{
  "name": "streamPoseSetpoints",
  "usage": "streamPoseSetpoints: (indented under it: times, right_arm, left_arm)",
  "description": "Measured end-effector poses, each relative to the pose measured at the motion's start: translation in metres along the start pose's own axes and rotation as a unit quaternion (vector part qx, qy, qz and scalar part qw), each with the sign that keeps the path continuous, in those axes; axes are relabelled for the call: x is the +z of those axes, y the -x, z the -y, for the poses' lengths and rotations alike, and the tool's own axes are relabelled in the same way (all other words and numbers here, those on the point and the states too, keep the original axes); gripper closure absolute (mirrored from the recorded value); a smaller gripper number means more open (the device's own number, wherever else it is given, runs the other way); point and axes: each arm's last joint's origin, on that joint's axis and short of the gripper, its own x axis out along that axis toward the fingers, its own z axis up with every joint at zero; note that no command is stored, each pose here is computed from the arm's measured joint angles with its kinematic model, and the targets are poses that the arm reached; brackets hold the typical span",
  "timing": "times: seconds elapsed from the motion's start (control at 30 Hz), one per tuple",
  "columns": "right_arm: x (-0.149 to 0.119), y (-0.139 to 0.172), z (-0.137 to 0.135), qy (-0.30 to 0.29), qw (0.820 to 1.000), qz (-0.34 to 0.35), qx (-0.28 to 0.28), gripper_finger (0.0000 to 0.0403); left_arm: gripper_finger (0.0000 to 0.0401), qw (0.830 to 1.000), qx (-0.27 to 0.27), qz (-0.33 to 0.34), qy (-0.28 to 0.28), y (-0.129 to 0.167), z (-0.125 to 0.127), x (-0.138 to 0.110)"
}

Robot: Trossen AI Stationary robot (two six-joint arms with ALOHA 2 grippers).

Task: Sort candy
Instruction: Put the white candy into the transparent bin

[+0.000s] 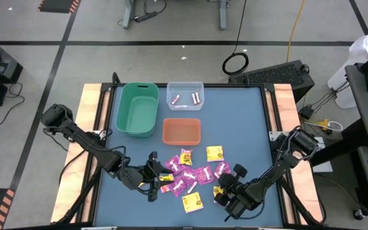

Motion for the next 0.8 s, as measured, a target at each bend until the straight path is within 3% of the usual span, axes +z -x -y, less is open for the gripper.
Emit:
streamPoseSetpoints:
  times: [0.23, 0.4, 0.8]
  right_arm:
    - [-0.0019, -0.0006, -0.0003, 0.000, 1.000, -0.025, 0.003, 0.0302]
    - [-0.0022, -0.0007, -0.0009, 0.001, 1.000, -0.029, 0.006, 0.0283]
    - [-0.0058, -0.0086, -0.0020, 0.023, 0.998, -0.057, -0.001, 0.0366]
  left_arm:
    - [0.0228, 1.000, 0.000, 0.000, 0.000, 0.0000, 0.0000, 0.0000]
    - [0.0228, 1.000, 0.000, 0.000, -0.001, 0.0000, 0.0000, 0.0000]
    - [0.0228, 1.000, 0.000, 0.000, 0.000, 0.0001, 0.0000, 0.0002]
